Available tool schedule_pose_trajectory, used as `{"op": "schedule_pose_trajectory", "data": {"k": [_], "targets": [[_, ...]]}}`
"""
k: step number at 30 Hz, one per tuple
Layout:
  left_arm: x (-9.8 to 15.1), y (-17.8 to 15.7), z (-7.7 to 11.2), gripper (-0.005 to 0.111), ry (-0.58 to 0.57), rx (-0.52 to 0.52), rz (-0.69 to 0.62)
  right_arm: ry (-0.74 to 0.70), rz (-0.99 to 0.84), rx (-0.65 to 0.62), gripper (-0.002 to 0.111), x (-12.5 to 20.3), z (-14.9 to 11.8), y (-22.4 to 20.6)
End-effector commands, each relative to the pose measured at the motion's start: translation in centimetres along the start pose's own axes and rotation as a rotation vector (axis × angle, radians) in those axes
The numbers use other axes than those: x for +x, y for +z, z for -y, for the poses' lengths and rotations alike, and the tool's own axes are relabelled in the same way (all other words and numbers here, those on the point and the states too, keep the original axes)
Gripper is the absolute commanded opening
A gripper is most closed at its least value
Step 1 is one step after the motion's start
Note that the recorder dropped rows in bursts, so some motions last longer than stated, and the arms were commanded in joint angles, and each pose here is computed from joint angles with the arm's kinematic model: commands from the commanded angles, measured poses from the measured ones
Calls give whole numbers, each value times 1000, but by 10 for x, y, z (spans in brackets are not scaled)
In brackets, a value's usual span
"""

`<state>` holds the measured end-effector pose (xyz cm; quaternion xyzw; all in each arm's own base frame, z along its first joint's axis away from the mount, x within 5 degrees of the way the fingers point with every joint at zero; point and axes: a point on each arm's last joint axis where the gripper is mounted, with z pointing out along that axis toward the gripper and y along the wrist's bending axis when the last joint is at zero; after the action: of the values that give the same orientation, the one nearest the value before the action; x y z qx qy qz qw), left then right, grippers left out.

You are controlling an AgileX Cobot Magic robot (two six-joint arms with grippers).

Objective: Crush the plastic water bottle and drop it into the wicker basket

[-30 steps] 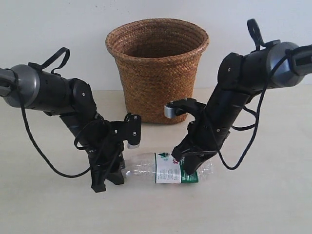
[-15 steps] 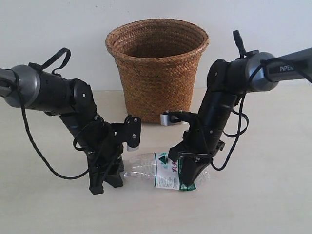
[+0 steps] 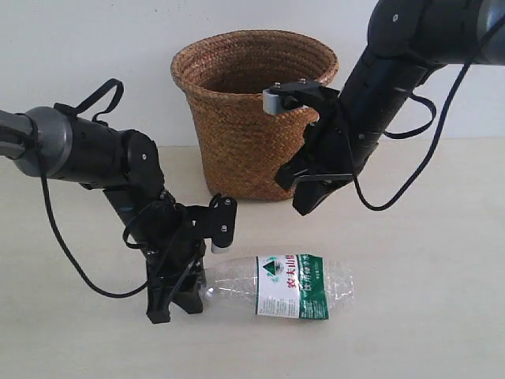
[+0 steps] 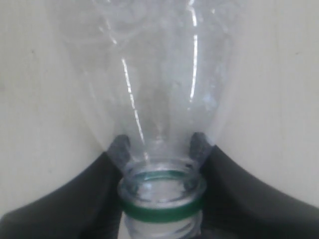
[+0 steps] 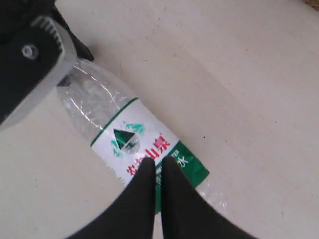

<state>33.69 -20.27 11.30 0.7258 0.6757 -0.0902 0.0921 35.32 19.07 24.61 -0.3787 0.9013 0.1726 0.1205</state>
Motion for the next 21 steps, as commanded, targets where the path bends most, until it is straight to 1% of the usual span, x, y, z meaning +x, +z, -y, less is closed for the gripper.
{"op": "schedule_pose_trajectory", "data": {"k": [1, 3, 6, 8, 9, 15, 21], "targets": [[-11, 8, 7, 4, 5, 32, 14, 29, -69, -50, 0, 5, 4, 19], [-14, 7, 8, 4, -31, 39, 47, 48, -112, -66, 0, 8, 9, 36], [-15, 7, 9, 4, -39, 49, 53, 111, -119, -110, 0, 8, 13, 59], [-15, 7, 9, 4, -39, 51, 52, 110, -113, -171, 0, 7, 13, 71], [-15, 7, 9, 4, -39, 53, 52, 111, -116, -181, 0, 8, 14, 76], [-15, 7, 9, 4, -39, 55, 52, 149, -123, -155, 0, 11, 25, 105], [-15, 7, 9, 4, -39, 55, 52, 180, -197, -178, 0, 24, 33, 137]]}}
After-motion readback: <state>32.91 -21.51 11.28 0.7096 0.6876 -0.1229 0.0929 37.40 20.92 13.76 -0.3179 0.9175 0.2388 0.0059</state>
